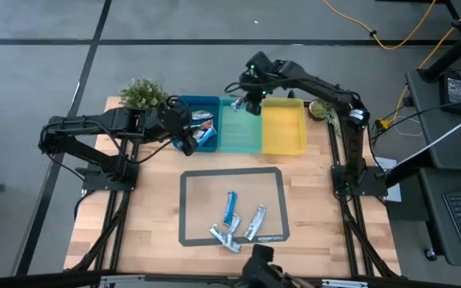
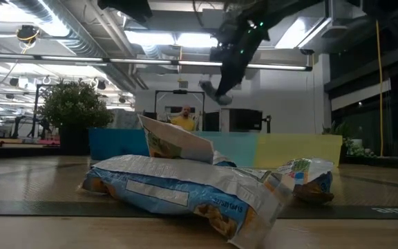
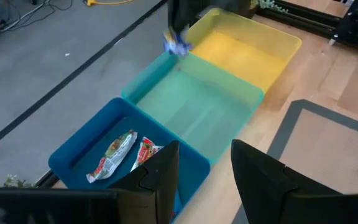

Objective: Pick and place Granola Bars by type
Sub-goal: Put the left blue granola bar into the green bin

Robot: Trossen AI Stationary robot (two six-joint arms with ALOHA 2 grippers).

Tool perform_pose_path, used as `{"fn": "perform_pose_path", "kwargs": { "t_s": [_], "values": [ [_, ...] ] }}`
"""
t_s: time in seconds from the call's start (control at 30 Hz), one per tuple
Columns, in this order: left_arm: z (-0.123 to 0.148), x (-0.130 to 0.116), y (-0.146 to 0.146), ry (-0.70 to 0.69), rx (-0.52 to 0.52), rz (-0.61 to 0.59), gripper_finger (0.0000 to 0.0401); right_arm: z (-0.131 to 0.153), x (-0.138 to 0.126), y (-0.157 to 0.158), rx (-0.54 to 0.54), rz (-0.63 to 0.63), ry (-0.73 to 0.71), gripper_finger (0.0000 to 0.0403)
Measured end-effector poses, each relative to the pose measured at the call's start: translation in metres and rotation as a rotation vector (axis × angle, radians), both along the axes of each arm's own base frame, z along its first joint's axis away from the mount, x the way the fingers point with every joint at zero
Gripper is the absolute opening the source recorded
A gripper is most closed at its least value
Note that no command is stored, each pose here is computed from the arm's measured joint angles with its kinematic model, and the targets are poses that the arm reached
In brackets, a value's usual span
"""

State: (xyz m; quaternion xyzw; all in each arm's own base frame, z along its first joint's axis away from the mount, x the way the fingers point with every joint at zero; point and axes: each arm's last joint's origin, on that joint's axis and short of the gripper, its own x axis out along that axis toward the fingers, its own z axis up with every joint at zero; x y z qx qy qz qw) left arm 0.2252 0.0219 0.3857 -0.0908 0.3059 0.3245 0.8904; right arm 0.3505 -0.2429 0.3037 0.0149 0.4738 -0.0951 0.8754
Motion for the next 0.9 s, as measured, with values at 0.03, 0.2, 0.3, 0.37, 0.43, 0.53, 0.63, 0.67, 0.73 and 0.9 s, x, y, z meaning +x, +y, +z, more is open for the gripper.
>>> {"fn": "perform_pose_path", "kwargs": {
  "t_s": [0.03, 0.2, 0.3, 0.37, 0.43, 0.53, 0.63, 0.67, 0.73, 0.9],
  "values": [
    [0.000, 0.000, 0.000, 0.000, 0.000, 0.000, 0.0139, -0.005, 0.002, 0.000, 0.007, 0.003, 0.010, 0.0035],
    [0.000, 0.000, 0.000, 0.000, 0.001, 0.000, 0.0139, -0.025, 0.009, -0.001, 0.027, 0.009, 0.040, 0.0035],
    [0.000, 0.000, 0.000, 0.000, 0.003, 0.003, 0.0139, -0.046, 0.011, -0.003, 0.054, 0.002, 0.085, 0.0035],
    [0.000, 0.000, 0.000, 0.000, 0.004, 0.004, 0.0139, -0.057, 0.012, -0.004, 0.067, 0.002, 0.104, 0.0035],
    [0.000, 0.000, 0.000, 0.000, 0.004, 0.004, 0.0139, -0.068, 0.013, -0.004, 0.085, 0.002, 0.130, 0.0035],
    [0.000, 0.000, 0.000, 0.000, 0.004, 0.004, 0.0139, -0.082, 0.014, -0.004, 0.109, 0.004, 0.165, 0.0035],
    [0.000, 0.000, 0.000, 0.000, 0.004, 0.004, 0.0139, -0.087, 0.015, -0.004, 0.110, 0.005, 0.167, 0.0035],
    [0.000, 0.000, 0.000, 0.000, 0.004, 0.004, 0.0139, -0.089, 0.015, -0.004, 0.115, 0.005, 0.173, 0.0035],
    [0.000, 0.000, 0.000, 0.000, 0.005, 0.005, 0.0139, -0.098, 0.016, -0.005, 0.125, 0.004, 0.190, 0.0035],
    [0.000, 0.000, 0.000, 0.000, 0.006, 0.006, 0.0139, -0.112, 0.019, -0.007, 0.146, 0.001, 0.220, 0.0035]
  ]
}}
